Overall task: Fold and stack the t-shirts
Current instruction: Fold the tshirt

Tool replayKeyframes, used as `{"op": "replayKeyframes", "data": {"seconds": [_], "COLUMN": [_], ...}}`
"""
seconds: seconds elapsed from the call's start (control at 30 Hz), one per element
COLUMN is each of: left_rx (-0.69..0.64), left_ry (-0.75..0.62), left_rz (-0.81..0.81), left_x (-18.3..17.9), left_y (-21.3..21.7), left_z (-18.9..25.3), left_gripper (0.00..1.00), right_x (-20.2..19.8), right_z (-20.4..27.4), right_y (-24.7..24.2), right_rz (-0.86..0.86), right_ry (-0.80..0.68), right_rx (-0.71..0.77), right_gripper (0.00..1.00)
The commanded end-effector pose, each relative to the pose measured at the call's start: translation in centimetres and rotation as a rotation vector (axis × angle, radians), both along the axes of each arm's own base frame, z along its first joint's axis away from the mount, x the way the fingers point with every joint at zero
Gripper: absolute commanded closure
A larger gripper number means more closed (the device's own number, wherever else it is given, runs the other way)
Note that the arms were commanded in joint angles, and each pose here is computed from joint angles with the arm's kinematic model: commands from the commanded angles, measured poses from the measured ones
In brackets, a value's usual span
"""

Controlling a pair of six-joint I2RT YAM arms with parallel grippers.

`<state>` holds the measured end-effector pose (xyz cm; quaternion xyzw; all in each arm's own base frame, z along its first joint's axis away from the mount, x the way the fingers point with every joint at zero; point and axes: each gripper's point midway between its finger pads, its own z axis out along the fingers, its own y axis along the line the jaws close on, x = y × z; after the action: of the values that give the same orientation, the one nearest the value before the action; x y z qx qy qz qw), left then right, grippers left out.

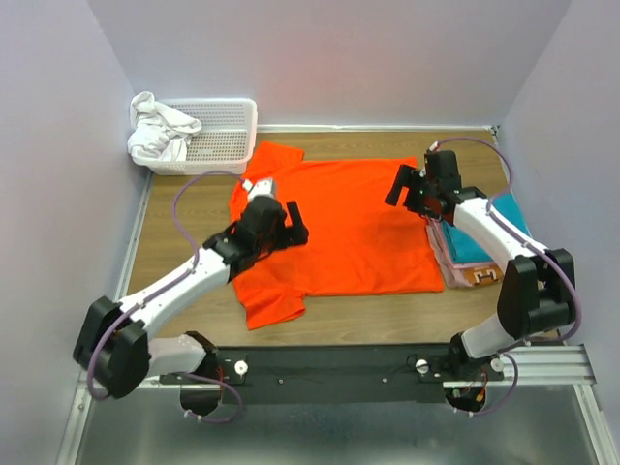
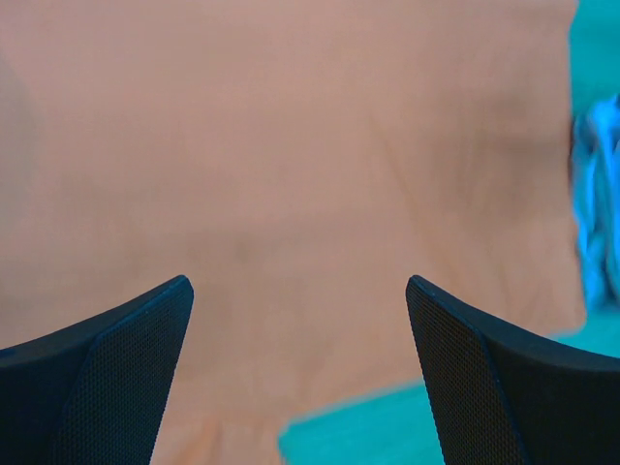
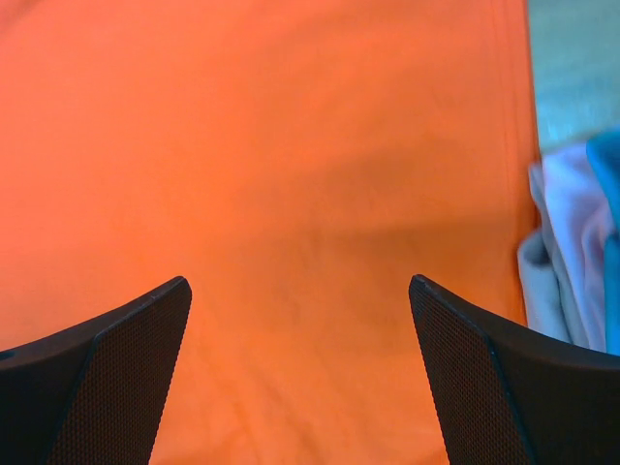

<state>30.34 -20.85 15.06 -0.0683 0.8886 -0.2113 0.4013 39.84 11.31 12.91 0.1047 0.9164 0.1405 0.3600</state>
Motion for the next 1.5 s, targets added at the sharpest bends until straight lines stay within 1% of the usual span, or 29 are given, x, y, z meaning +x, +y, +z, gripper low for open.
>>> {"op": "replayKeyframes", "data": {"seconds": [0.0, 0.03, 0.07, 0.1, 0.13, 0.17, 0.2, 0.27, 0.3, 0.43, 0.57, 0.63, 0.67, 0.8, 0.83, 0.9, 0.97, 1.03, 1.1, 1.13, 1.2, 1.33, 1.37, 1.4, 1.47], "left_rx": [0.033, -0.009, -0.026, -0.022, -0.039, -0.083, -0.092, -0.091, -0.076, -0.069, -0.032, -0.025, -0.007, 0.02, 0.035, 0.056, 0.083, 0.095, 0.107, 0.105, 0.099, 0.097, 0.097, 0.1, 0.114], "left_ry": [0.284, 0.304, 0.337, 0.396, 0.417, 0.431, 0.448, 0.491, 0.523, 0.559, 0.564, 0.544, 0.543, 0.557, 0.57, 0.572, 0.577, 0.582, 0.588, 0.586, 0.582, 0.579, 0.577, 0.576, 0.564], "left_rz": [0.045, 0.023, 0.041, -0.005, -0.024, -0.019, -0.043, -0.025, 0.008, 0.05, 0.089, 0.12, 0.131, 0.174, 0.199, 0.21, 0.232, 0.236, 0.241, 0.239, 0.238, 0.234, 0.233, 0.23, 0.223], "left_x": [-9.0, -10.9, -11.8, -14.1, -15.2, -15.9, -17.1, -18.3, -18.9, -19.4, -19.0, -18.3, -18.1, -17.8, -17.9, -17.7, -17.4, -17.3, -17.4, -17.3, -17.3, -17.3, -17.2, -17.2, -17.0], "left_y": [1.8, 1.0, 1.3, 1.1, 0.8, 0.4, 0.0, 0.7, 1.4, 2.0, 2.3, 2.4, 2.5, 2.9, 3.1, 3.3, 3.5, 3.5, 3.7, 3.6, 3.5, 3.5, 3.5, 3.5, 3.6], "left_z": [-7.2, -7.0, -7.5, -8.6, -8.8, -8.4, -8.6, -9.6, -10.4, -11.3, -12.1, -12.0, -12.3, -13.2, -13.7, -14.0, -14.3, -14.4, -14.6, -14.6, -14.5, -14.4, -14.4, -14.4, -14.2], "left_gripper": [0.02, 0.02, 0.02, 0.02, 0.02, 0.02, 0.02, 0.02, 0.02, 0.03, 0.09, 0.12, 0.15, 0.18, 0.22, 0.34, 0.41, 0.44, 0.55, 0.55, 0.62, 0.78, 0.9, 0.99, 1.0], "right_x": [-1.5, -2.2, -2.6, -2.8, -3.1, -3.5, -3.7, -4.3, -4.5, -4.9, -5.1, -5.2, -5.2, -5.3, -5.4, -5.5, -5.5, -5.6, -5.7, -5.7, -5.8, -6.3, -6.4, -6.6, -7.4], "right_z": [-0.4, -1.0, -1.2, -0.6, -0.6, -1.1, -1.0, -1.2, -1.3, -2.2, -3.0, -3.1, -3.2, -3.1, -3.2, -3.1, -3.1, -3.1, -3.1, -3.2, -3.2, -3.1, -3.0, -2.6, -2.7], "right_y": [-0.8, -1.2, -1.3, -1.5, -1.7, -2.2, -2.3, -2.7, -2.8, -3.0, -2.9, -2.7, -2.7, -2.8, -2.9, -2.8, -2.9, -2.9, -2.9, -2.8, -2.8, -2.9, -2.9, -3.0, -3.1], "right_rz": [-0.094, -0.105, -0.11, -0.124, -0.133, -0.152, -0.163, -0.18, -0.187, -0.192, -0.186, -0.178, -0.175, -0.176, -0.177, -0.173, -0.178, -0.174, -0.173, -0.17, -0.17, -0.182, -0.185, -0.191, -0.194], "right_ry": [-0.005, 0.009, 0.01, -0.006, -0.007, -0.003, -0.006, -0.008, -0.005, 0.013, 0.039, 0.043, 0.047, 0.041, 0.042, 0.04, 0.038, 0.04, 0.04, 0.044, 0.044, 0.04, 0.036, 0.022, 0.019], "right_rx": [0.031, 0.025, 0.026, 0.03, 0.029, 0.013, 0.014, 0.011, 0.009, 0.001, -0.001, 0.002, 0.002, -0.002, -0.002, 0.001, -0.002, -0.005, 0.001, 0.001, 0.003, 0.014, 0.019, 0.026, 0.031], "right_gripper": [0.0, 0.0, 0.0, 0.0, 0.0, 0.0, 0.0, 0.0, 0.0, 0.0, 0.0, 0.0, 0.0, 0.0, 0.0, 0.0, 0.0, 0.0, 0.0, 0.0, 0.0, 0.0, 0.0, 0.0, 0.0]}}
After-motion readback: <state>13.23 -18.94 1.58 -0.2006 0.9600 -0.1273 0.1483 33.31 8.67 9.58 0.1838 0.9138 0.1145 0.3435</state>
